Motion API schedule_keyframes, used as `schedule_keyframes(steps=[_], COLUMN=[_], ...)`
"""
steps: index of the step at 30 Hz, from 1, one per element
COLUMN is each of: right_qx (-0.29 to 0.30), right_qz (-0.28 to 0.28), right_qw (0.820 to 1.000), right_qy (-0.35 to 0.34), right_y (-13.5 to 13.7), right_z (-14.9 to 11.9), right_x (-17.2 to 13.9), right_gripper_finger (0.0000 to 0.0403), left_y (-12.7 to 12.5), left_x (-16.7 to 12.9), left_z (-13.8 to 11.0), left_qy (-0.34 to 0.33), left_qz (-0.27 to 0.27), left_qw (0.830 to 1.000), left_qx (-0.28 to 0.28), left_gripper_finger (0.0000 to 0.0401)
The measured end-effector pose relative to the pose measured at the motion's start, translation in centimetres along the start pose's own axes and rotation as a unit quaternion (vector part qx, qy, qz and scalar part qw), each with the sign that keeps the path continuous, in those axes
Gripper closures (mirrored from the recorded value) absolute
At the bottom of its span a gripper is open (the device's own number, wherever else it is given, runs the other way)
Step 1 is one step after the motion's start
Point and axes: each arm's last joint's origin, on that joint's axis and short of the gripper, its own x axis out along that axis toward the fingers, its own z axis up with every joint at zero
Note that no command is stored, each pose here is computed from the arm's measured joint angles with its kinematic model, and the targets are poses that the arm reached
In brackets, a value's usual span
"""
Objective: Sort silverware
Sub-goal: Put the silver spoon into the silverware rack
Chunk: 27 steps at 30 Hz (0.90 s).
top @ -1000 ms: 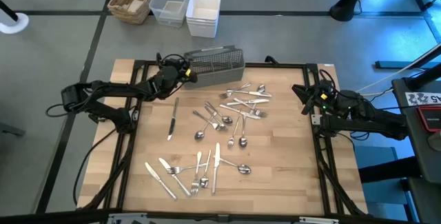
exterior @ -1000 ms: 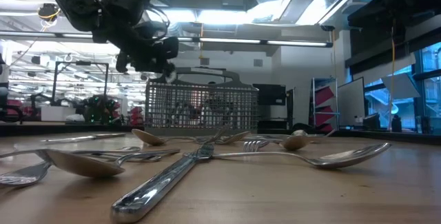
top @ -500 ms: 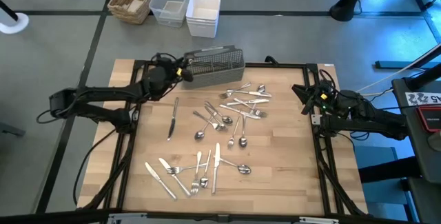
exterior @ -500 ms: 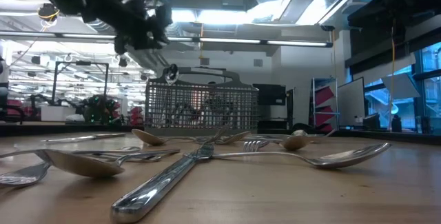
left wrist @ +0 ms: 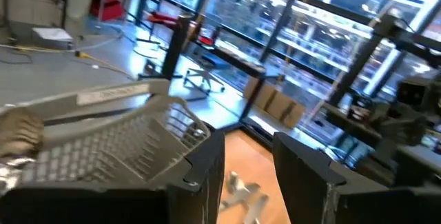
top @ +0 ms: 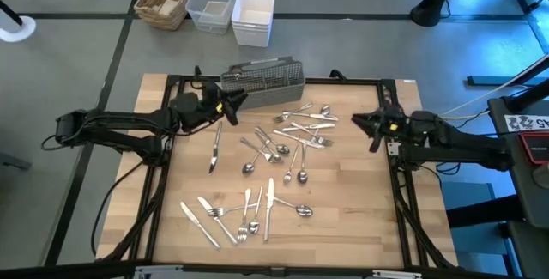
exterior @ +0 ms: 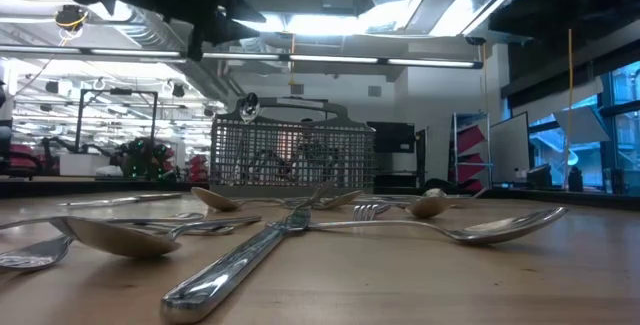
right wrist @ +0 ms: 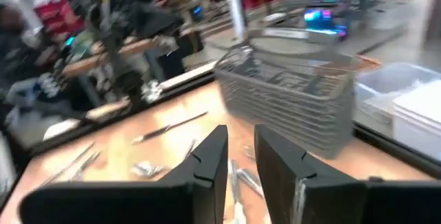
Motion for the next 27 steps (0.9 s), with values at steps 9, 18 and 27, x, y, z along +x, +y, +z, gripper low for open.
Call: schedule_keyframes(steps=[9, 18, 27], right_qx=[-0.058, -0.001, 0.188], right_qz=[0.170, 0.152, 0.043], right_qw=[0.975, 0.957, 0.905], right_qy=[0.127, 0.248, 0.379], right_y=[2.2, 3.6, 4.4], right_z=[-0.6, 0.1, -0.8], right_x=[5.0, 9.9, 14.2], right_gripper_finger=[0.0327, 0.0327, 0.0327], left_y=[-0.5, -0.7, -1.1], left_x=[-0.5, -1.3, -1.8], left_z=[-1.7, -3.3, -4.0], left_qy=[0.071, 0.142, 0.171], left_qz=[0.002, 0.017, 0.012], left_qw=[0.997, 0.990, 0.985], left_qx=[0.005, -0.019, -0.008], left_gripper_finger=[0.0286, 0.0286, 0.0286])
